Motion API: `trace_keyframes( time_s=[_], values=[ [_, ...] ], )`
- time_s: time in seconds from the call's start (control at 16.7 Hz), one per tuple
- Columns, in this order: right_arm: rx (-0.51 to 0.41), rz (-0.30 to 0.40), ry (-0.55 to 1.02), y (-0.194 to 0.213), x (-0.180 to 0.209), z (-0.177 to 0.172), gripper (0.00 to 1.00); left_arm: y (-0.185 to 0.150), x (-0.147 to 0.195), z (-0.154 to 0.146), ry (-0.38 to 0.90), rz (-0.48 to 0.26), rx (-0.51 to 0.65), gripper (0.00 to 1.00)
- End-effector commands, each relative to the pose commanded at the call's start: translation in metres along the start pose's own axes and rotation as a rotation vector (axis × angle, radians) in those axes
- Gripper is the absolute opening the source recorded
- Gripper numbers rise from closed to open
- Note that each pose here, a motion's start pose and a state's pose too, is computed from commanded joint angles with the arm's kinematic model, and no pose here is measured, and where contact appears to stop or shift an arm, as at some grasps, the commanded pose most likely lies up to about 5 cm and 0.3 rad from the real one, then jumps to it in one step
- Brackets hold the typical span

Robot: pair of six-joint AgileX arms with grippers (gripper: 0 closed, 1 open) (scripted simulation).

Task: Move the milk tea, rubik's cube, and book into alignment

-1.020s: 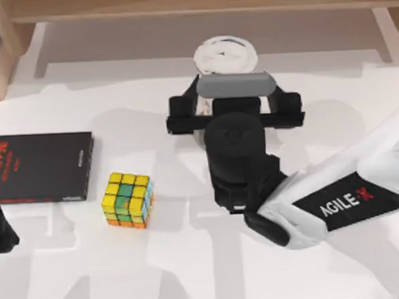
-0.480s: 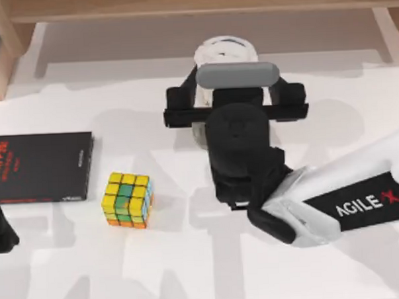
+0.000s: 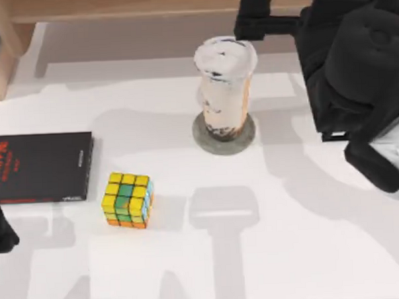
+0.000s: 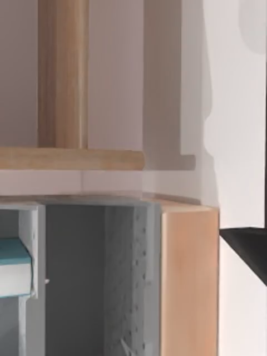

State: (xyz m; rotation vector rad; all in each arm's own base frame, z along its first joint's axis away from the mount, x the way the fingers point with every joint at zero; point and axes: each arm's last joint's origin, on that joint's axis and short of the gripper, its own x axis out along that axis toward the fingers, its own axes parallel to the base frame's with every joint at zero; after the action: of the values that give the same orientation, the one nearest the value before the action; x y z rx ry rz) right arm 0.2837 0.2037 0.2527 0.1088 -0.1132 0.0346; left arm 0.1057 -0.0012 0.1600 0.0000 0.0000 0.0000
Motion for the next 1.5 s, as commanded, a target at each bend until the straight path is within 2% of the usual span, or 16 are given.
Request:
trace_keyframes(
  time_s=[0.24, 0.48, 0.6, 0.78, 1.08, 1.2, 1.5],
  values=[
    [-0.002, 0.023, -0.088, -0.073, -0.033, 0.059, 1.0, 0.0, 0.0, 0.0, 0.0, 0.0, 0.0, 1.0],
    [-0.041, 0.029, -0.132, -0.139, -0.1, 0.077, 1.0, 0.0, 0.0, 0.0, 0.0, 0.0, 0.0, 1.0],
    [-0.066, 0.023, -0.127, -0.162, -0.134, 0.065, 1.0, 0.0, 0.0, 0.0, 0.0, 0.0, 0.0, 1.0],
    [-0.097, 0.006, -0.068, -0.184, -0.171, 0.027, 1.0, 0.0, 0.0, 0.0, 0.0, 0.0, 0.0, 1.0],
    [-0.11, -0.028, 0.085, -0.204, -0.192, -0.039, 1.0, 0.0, 0.0, 0.0, 0.0, 0.0, 0.0, 1.0],
    [-0.109, -0.035, 0.113, -0.206, -0.193, -0.049, 1.0, 0.0, 0.0, 0.0, 0.0, 0.0, 0.0, 1.0],
    [-0.109, -0.035, 0.113, -0.206, -0.193, -0.049, 1.0, 0.0, 0.0, 0.0, 0.0, 0.0, 0.0, 1.0]
  ],
)
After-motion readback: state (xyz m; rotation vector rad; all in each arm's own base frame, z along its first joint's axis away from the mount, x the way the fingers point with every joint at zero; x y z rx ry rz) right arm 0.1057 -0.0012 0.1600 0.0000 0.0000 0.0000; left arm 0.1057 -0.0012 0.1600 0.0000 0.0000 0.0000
